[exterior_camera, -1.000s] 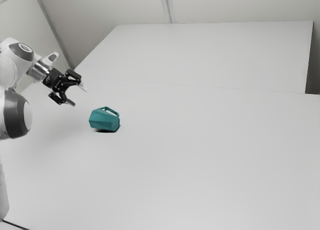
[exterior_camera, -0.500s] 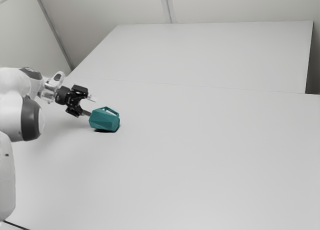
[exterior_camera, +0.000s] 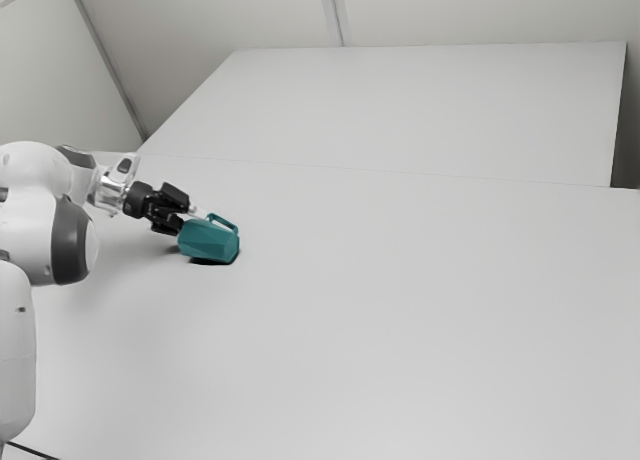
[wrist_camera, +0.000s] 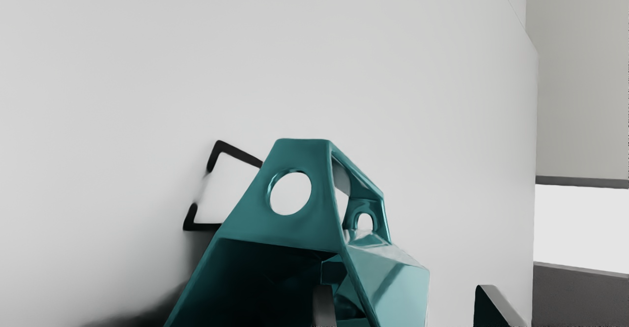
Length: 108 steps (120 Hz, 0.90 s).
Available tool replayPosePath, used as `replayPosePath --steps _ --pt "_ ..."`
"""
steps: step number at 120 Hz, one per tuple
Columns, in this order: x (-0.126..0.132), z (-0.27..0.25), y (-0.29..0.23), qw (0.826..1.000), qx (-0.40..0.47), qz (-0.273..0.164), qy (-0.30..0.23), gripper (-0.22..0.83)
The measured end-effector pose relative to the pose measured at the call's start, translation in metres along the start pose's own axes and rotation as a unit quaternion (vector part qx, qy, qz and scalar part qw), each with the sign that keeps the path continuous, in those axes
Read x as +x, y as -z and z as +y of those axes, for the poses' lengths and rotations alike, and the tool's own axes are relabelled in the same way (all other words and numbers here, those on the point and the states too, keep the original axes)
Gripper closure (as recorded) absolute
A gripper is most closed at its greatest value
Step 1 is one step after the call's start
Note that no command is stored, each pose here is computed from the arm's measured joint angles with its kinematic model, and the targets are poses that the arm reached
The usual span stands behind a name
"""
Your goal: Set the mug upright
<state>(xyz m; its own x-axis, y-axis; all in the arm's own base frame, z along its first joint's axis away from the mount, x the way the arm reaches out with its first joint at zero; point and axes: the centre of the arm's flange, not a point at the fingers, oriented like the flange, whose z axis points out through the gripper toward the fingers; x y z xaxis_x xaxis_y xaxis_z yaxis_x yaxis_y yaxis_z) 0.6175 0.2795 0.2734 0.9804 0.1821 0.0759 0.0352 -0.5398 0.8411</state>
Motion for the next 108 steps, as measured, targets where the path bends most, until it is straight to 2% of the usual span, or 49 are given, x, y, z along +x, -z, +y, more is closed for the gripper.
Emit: replayPosePath --steps 10,25,64,83,88,98,108 --pt "-0.004 -0.004 -0.008 1.000 -0.005 -0.004 0.001 0.52" --pt "-0.008 -0.008 -0.011 1.000 -0.007 -0.004 -0.001 0.63" --pt "-0.004 0.014 -0.002 0.999 -0.020 0.001 -0.030 0.75" --pt "0.006 0.055 0.005 0.997 -0.026 -0.002 -0.069 0.76" --pt "0.016 0.087 0.012 0.995 -0.009 -0.013 -0.101 0.77" --pt "0.029 0.140 0.028 0.982 0.080 -0.063 -0.158 0.77" --pt "0.040 0.171 0.018 0.952 0.197 -0.128 -0.195 0.77"
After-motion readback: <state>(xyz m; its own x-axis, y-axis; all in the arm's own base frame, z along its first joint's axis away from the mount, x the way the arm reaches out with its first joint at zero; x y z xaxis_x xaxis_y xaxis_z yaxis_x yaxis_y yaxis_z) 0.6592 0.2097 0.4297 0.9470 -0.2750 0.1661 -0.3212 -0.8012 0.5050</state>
